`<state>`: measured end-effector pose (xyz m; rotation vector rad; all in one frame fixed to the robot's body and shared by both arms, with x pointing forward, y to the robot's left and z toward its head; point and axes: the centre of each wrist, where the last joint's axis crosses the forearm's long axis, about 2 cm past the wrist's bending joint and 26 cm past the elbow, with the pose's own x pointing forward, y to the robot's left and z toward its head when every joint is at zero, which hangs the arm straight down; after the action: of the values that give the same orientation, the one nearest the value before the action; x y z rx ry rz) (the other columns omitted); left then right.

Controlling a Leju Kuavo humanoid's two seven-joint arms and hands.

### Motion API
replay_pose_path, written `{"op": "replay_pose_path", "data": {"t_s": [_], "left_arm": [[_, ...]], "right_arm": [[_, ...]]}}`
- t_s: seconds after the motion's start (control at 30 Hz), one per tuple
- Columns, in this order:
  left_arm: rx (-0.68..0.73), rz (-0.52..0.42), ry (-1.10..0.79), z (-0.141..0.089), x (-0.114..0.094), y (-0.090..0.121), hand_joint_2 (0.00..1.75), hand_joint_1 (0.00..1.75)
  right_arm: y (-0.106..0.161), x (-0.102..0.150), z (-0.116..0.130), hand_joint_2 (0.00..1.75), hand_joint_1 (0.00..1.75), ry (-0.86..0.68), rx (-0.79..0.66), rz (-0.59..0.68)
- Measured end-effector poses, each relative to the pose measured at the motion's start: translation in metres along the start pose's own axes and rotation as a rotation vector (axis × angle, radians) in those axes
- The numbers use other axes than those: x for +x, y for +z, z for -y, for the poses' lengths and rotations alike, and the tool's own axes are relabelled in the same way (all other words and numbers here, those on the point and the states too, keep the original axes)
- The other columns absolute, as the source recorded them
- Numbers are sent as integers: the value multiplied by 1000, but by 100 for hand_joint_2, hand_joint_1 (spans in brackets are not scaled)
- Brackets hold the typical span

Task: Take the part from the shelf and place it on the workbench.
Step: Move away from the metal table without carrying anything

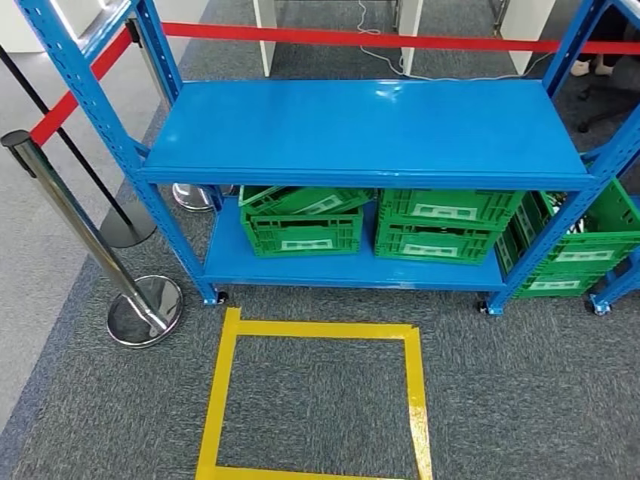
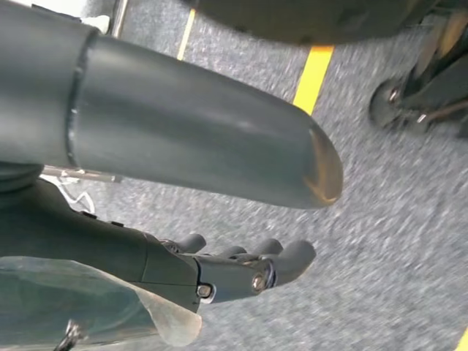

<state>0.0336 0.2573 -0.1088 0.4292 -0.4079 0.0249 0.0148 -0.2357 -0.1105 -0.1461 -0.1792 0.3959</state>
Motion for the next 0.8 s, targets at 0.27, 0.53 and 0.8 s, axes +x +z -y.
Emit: {"op": "replay_pose_path", "data": {"t_s": [0.27,0.53,0.8], "left_arm": [[-1,0,-15,-1,-3,1,0,0],[-4,4,-25,-1,-2,1,0,0],[-7,-1,-24,1,-2,1,0,0]], "right_arm": [[0,0,0,0,0,0,-5,-12],[-1,6,1,0,0,-8,5,-7],[0,4,1,0,0,-13,11,-13]]}}
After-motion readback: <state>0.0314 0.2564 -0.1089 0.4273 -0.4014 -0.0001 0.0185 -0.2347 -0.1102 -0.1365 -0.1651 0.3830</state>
